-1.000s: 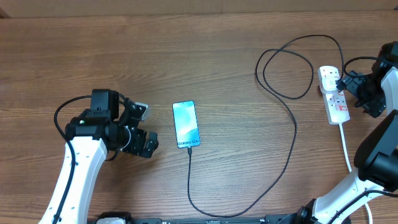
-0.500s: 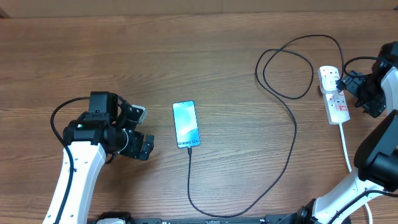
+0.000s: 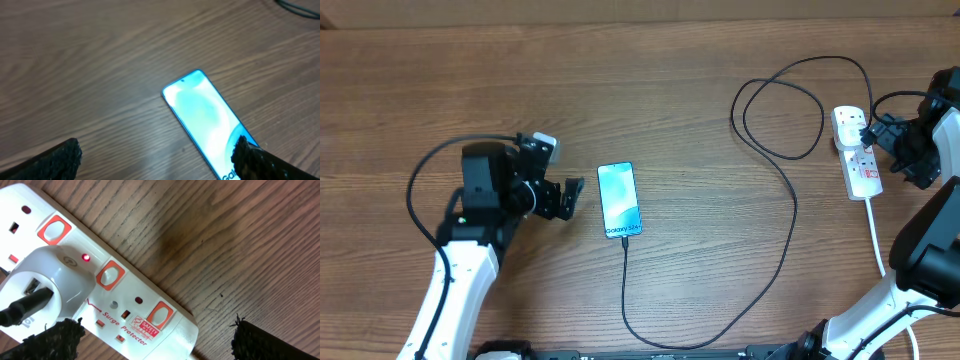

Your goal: Plug charger to phone and switch on socket

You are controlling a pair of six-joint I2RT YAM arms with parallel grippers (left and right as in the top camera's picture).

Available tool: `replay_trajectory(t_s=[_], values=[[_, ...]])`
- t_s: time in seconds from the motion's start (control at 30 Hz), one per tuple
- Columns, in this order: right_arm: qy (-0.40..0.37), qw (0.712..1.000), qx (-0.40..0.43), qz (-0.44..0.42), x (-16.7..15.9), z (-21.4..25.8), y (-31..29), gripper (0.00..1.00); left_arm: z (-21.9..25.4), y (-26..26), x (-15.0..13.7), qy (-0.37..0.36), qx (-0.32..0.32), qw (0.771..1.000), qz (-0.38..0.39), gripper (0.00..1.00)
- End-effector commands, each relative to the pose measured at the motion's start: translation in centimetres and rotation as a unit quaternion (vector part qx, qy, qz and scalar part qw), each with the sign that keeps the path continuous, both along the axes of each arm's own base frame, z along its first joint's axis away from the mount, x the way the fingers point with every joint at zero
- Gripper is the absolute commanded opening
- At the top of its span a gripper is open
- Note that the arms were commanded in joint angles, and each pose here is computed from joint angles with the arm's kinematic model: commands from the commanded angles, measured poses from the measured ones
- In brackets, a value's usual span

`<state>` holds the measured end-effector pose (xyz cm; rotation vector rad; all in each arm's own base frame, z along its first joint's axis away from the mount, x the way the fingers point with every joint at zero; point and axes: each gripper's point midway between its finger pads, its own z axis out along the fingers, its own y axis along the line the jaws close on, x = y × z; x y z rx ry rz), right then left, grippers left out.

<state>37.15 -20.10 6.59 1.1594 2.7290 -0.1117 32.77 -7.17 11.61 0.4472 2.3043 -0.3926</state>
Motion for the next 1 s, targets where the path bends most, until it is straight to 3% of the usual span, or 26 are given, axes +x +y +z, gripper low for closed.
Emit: replay_trajectory(t_s=[0.0, 0.97], values=[[-0.019, 1.0, -0.011, 0.002, 0.5, 1.5, -0.3, 1.0, -1.7, -1.4, -2.0, 0.011, -0.035, 0.999, -0.023, 0.99], [-0.018, 1.0, -0.011, 0.002, 0.5, 1.5, -0.3, 1.0, -4.4, -1.3, -5.5, -0.129, -0.042, 0.991, -0.021, 1.0]])
